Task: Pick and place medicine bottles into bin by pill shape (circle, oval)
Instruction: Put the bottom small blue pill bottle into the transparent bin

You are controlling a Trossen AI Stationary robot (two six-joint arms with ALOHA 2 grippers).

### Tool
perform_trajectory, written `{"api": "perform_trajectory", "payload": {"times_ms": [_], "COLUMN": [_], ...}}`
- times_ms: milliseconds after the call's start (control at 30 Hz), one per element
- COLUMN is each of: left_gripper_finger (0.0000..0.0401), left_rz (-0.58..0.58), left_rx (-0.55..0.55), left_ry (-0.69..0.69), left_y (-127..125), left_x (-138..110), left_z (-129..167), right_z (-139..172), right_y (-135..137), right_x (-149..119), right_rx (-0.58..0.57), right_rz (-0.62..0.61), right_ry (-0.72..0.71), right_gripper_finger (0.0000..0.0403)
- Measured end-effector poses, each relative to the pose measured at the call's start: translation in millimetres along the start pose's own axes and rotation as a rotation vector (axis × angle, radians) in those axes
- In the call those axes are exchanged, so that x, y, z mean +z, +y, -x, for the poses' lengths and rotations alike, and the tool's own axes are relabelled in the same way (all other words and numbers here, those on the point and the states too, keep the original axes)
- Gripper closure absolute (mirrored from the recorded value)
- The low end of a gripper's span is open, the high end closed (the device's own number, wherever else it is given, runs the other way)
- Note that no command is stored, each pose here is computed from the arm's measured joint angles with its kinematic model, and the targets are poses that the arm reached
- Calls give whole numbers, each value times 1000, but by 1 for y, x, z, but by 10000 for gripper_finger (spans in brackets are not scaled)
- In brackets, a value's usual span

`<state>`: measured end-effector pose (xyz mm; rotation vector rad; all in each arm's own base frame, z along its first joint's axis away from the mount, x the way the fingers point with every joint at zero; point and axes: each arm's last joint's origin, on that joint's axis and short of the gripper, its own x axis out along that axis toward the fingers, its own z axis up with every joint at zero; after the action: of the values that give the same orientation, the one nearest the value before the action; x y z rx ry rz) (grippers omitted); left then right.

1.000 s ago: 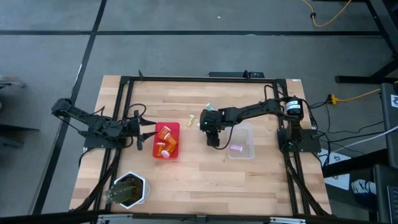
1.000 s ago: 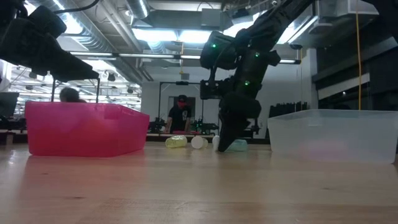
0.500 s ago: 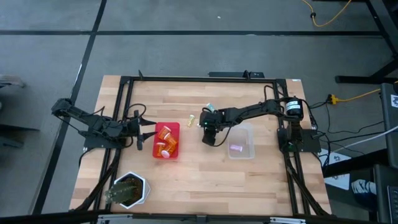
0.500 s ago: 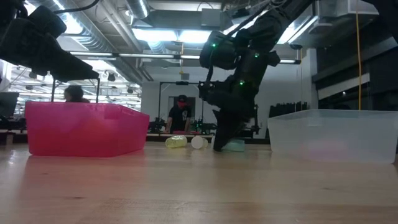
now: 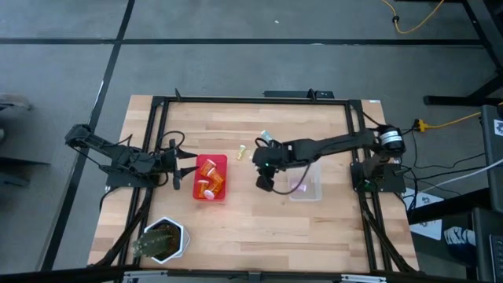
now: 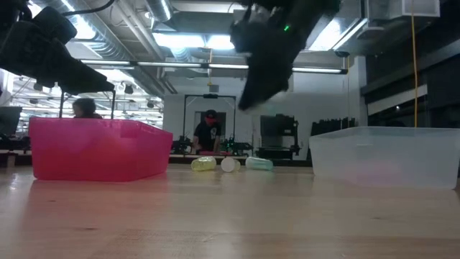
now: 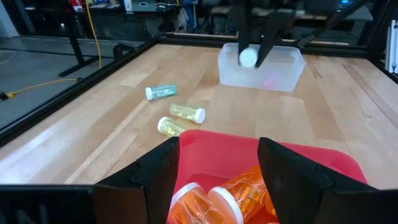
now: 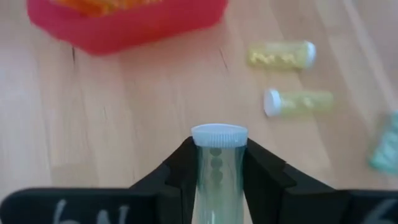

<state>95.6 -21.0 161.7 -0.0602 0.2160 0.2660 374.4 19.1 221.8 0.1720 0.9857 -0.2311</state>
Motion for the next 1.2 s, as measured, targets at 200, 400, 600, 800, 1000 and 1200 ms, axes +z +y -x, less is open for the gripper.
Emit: {"api": "perform_trajectory", "payload": {"times_ms": [200, 400, 600, 800, 1000, 1200], "left_gripper_finger": [189, 189, 189, 189, 189, 189], "left_rz": [1, 3, 3, 3, 4, 4], "left_rx": [0, 0, 0, 0, 0, 0], "left_ry": [-1, -1, -1, -1, 0, -1], "left_y": [0, 0, 0, 0, 0, 0], "left_x": [0, 0, 0, 0, 0, 0], "left_z": [0, 0, 0, 0, 0, 0], "right_z": [45, 73, 80, 63, 48, 47], "right_y": [20, 27, 30, 30, 26, 25], "right_x": [-11, -35, -61, -88, -106, -109], "right_rx": [-98, -191, -322, -370, -392, -402], "right_rz": [66, 2, -76, -152, -206, -211], "right_ry": [28, 137, 256, 306, 320, 328], "right_gripper_finger": [300, 298, 297, 296, 295, 274]}}
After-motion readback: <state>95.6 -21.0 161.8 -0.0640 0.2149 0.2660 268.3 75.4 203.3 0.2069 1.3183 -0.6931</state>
